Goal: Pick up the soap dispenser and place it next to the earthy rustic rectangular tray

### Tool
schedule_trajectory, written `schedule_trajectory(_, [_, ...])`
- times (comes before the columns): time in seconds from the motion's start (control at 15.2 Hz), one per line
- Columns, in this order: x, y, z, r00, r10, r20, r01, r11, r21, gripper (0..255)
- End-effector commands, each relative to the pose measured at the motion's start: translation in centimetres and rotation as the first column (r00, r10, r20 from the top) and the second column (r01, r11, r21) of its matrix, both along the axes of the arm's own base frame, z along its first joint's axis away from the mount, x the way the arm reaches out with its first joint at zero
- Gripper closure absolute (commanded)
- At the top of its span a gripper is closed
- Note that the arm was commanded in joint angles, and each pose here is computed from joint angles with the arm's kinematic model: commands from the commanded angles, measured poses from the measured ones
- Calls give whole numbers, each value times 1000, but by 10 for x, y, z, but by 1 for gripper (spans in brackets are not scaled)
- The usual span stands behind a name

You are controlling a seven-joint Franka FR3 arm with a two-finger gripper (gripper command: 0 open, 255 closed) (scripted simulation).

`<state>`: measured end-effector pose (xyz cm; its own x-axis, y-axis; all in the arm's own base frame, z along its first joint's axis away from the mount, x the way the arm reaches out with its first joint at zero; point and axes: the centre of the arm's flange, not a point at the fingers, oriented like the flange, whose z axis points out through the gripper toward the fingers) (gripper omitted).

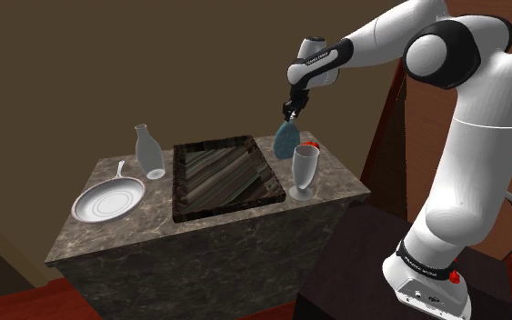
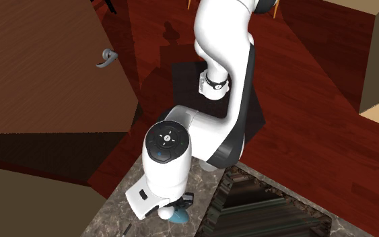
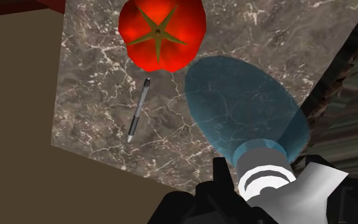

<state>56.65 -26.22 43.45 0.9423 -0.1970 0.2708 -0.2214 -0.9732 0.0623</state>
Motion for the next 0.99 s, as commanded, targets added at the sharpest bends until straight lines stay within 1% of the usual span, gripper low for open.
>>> schedule_trajectory(0.0, [0, 0, 0, 1000, 0, 1, 0, 1000, 0, 255])
schedule_trajectory(0.2, [0, 0, 0, 1000, 0, 1, 0, 1000, 0, 255])
schedule_trajectory(0.26, [0, 0, 0, 1000, 0, 1, 0, 1000, 0, 0])
schedule_trajectory(0.59, [0, 0, 0, 1000, 0, 1, 0, 1000, 0, 0])
schedule_trajectory(0.86, [-12, 6, 48, 1000, 0, 1, 0, 1000, 0, 0])
schedule_trajectory(0.92, [-12, 6, 48, 1000, 0, 1, 0, 1000, 0, 0])
